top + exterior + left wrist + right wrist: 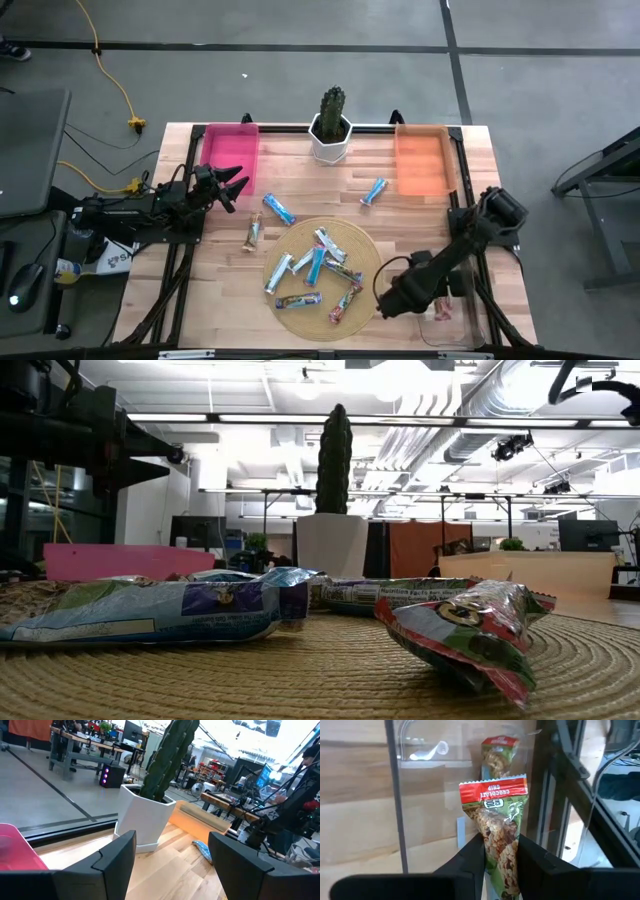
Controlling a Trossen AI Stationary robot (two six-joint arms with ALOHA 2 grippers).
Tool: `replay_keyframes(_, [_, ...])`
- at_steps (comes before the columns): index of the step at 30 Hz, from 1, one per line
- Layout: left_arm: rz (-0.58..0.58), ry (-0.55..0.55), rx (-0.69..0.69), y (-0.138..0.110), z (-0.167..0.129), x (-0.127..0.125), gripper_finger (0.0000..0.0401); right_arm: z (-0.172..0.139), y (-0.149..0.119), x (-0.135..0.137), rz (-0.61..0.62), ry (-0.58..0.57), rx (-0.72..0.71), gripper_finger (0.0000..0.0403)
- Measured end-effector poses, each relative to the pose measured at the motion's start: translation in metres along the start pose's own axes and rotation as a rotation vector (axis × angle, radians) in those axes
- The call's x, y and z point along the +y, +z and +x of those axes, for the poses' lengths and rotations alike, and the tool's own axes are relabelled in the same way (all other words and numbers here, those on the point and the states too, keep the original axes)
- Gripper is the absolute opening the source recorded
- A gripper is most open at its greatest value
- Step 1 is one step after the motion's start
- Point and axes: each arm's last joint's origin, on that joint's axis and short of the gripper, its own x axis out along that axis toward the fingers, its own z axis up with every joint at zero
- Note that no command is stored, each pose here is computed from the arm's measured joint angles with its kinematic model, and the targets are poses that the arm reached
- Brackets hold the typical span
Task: Pick and place Granola Bars by type
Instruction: Put the red granola bar into the transparent bin, then put the yellow granola bar into the orange bin
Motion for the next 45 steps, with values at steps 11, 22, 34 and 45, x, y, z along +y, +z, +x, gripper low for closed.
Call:
replay_keyframes(11, [0.0,0.0,-0.001,0.0,0.0,0.0,0.0245,0.0,0.001,-0.002,0.008,-0.025,-0.006,0.0153])
replay_keyframes(22, [0.0,0.0,-0.001,0.0,0.0,0.0,0.0245,-0.036,0.027,-0.039,-0.026,0.125,-0.033,0.0177])
replay_keyframes(34, [0.0,0.0,0.0,0.0,0.0,0.0,0.0245,-0.093,0.12,-0.081,-0.067,0.592,-0.319,0.0177])
replay_keyframes(45, [0.0,-0.001,0.0,0.0,0.0,0.0,0.0245,-0.129,0.219,-0.088,-0.224,0.783,-0.689,0.0177])
